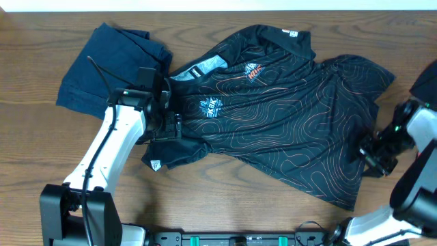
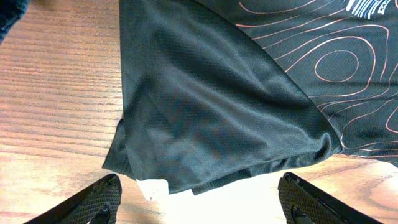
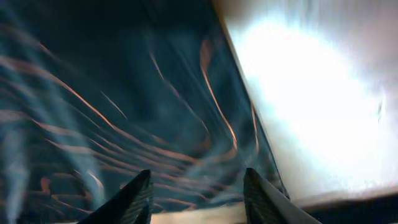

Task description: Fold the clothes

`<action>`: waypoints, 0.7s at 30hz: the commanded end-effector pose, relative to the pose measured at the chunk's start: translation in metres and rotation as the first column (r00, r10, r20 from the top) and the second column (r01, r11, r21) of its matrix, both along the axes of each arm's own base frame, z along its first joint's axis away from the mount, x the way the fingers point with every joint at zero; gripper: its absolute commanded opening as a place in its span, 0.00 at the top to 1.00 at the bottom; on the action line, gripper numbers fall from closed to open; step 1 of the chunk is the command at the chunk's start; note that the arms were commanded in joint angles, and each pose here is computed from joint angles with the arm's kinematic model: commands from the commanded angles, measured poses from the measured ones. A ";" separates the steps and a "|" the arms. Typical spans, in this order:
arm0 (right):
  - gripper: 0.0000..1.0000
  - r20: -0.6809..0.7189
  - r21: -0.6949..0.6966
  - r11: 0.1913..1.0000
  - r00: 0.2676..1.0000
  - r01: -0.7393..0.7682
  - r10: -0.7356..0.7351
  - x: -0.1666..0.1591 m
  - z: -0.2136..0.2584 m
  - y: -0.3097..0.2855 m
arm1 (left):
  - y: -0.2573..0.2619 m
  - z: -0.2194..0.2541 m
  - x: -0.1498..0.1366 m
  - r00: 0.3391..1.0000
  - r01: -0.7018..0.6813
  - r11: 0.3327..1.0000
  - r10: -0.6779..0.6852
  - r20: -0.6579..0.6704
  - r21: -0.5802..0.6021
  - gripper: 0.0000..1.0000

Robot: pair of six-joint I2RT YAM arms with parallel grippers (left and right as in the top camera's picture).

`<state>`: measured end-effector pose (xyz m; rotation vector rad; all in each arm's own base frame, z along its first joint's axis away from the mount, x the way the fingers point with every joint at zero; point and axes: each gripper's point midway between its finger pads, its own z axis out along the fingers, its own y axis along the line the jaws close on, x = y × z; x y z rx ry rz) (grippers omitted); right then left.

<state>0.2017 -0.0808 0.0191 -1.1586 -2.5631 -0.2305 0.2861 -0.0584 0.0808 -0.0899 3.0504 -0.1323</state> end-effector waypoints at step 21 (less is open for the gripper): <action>0.99 -0.166 -0.314 0.906 0.924 0.283 -0.346 -0.099 -0.044 -0.039 | 0.002 -0.004 -0.003 1.000 0.014 1.000 -0.014 -0.012 0.016 0.16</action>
